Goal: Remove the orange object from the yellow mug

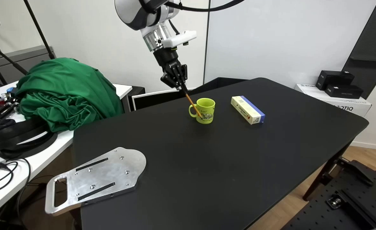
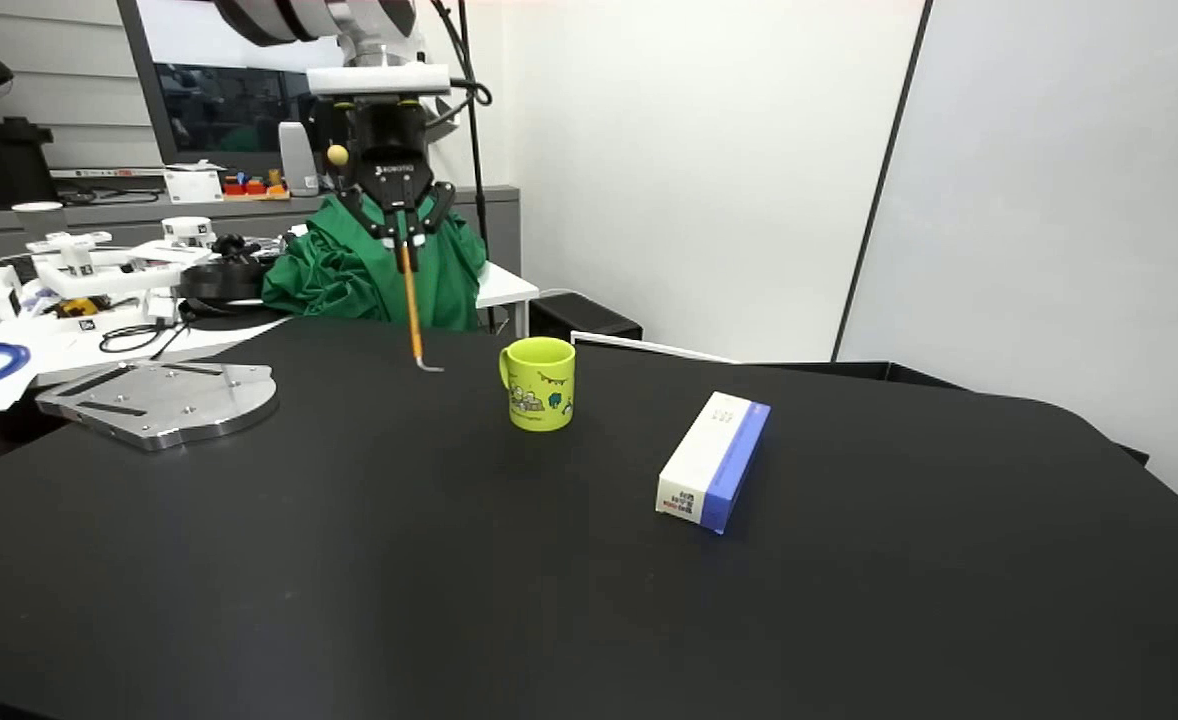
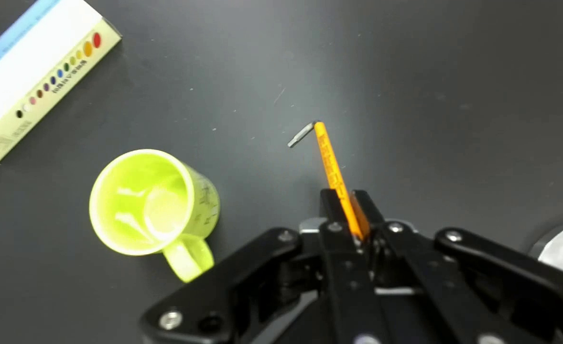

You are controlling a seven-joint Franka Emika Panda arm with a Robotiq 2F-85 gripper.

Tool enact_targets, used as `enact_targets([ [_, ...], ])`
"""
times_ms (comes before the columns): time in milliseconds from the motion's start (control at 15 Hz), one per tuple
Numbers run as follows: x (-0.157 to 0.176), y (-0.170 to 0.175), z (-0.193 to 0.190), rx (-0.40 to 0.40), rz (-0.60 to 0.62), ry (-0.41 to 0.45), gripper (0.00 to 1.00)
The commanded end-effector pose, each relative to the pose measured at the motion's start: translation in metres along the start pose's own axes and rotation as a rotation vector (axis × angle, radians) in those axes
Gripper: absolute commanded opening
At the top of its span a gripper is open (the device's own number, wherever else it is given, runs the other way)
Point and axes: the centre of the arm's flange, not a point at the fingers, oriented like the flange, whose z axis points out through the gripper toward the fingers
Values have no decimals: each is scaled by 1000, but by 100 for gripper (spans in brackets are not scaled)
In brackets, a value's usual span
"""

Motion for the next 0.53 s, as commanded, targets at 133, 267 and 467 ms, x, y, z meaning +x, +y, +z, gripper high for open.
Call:
enact_targets([
  [133, 21, -27, 56, 146, -137, -217, 2],
  [267, 26, -29, 79, 155, -124, -336, 2],
  [467, 29, -31, 111, 155, -124, -413, 2],
])
